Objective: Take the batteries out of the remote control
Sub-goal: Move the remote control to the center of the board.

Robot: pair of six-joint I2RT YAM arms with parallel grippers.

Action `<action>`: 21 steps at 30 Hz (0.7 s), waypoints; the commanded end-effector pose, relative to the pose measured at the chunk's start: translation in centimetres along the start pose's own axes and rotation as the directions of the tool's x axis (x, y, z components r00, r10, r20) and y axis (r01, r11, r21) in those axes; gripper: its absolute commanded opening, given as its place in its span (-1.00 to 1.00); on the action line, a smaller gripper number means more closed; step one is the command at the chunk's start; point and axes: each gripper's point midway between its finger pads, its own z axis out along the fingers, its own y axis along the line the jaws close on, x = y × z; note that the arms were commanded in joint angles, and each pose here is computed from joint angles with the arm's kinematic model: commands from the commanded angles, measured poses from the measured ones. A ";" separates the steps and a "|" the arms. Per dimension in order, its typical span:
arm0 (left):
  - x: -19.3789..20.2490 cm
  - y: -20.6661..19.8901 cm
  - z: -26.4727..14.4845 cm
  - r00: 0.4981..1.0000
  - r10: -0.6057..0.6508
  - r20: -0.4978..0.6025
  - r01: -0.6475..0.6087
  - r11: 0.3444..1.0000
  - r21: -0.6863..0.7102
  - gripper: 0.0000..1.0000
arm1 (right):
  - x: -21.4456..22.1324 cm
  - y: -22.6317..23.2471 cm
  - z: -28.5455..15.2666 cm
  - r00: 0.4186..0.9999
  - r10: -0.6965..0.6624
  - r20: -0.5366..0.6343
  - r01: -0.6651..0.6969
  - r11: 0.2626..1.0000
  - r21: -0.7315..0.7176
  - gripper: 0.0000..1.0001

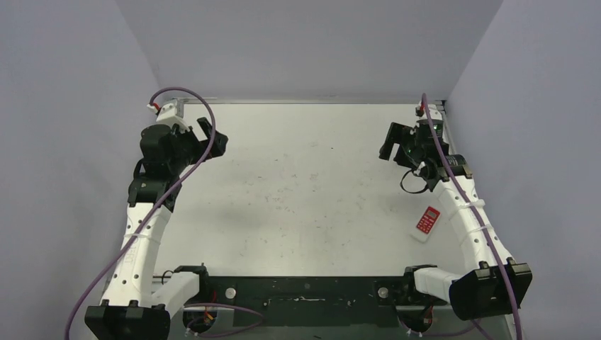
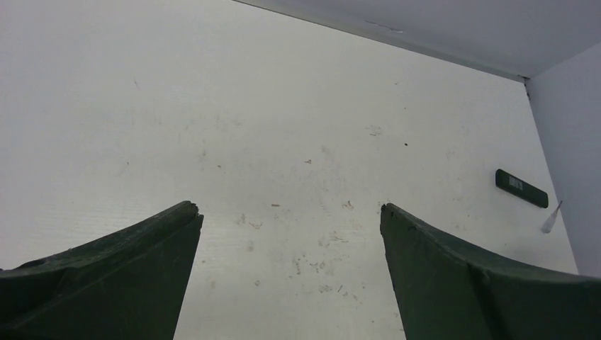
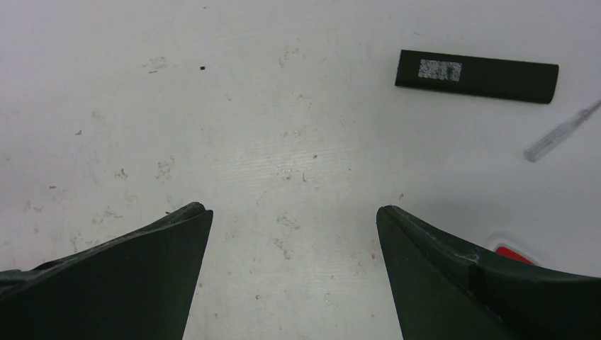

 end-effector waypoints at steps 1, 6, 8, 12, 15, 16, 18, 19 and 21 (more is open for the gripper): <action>0.4 2.5 -0.4 0.999 0.044 -0.021 -0.047 0.991 -0.123 0.93 | 0.8 -3.3 0.1 0.995 0.095 0.016 -0.096 0.974 0.207 0.80; 0.5 5.1 -1.5 0.999 0.034 0.000 -0.033 0.965 -0.261 0.93 | 3.7 -8.5 -1.1 0.994 0.087 -0.062 -0.048 0.881 0.470 0.80; 0.7 6.0 -2.0 1.000 0.019 0.023 -0.011 0.951 -0.308 0.93 | 4.6 -9.1 -0.9 0.993 0.088 -0.083 -0.036 0.871 0.491 0.80; 1.3 5.4 -1.9 1.000 -0.008 0.028 0.015 0.968 -0.251 0.93 | 6.0 -9.1 -0.2 0.988 0.133 -0.080 -0.078 0.871 0.485 0.80; 2.5 4.4 -1.1 0.998 -0.055 -0.020 0.051 0.981 -0.187 0.93 | 6.4 -9.7 0.0 0.982 0.181 -0.063 -0.121 0.841 0.528 0.80; 3.1 4.1 -0.7 0.996 -0.074 -0.046 0.065 0.983 -0.170 0.93 | 6.4 -9.9 0.1 0.979 0.194 -0.062 -0.131 0.832 0.539 0.80; 4.2 3.5 -0.3 0.990 -0.097 -0.100 0.082 0.987 -0.140 0.93 | 6.7 -10.0 0.2 0.973 0.221 -0.065 -0.149 0.820 0.552 0.80; 4.7 3.5 -0.2 0.987 -0.103 -0.124 0.086 0.987 -0.134 0.93 | 6.9 -10.0 0.3 0.971 0.227 -0.070 -0.151 0.820 0.553 0.80; 5.5 3.5 0.0 0.980 -0.113 -0.163 0.091 0.987 -0.135 0.93 | 7.4 -10.5 0.4 0.969 0.235 -0.074 -0.152 0.807 0.571 0.80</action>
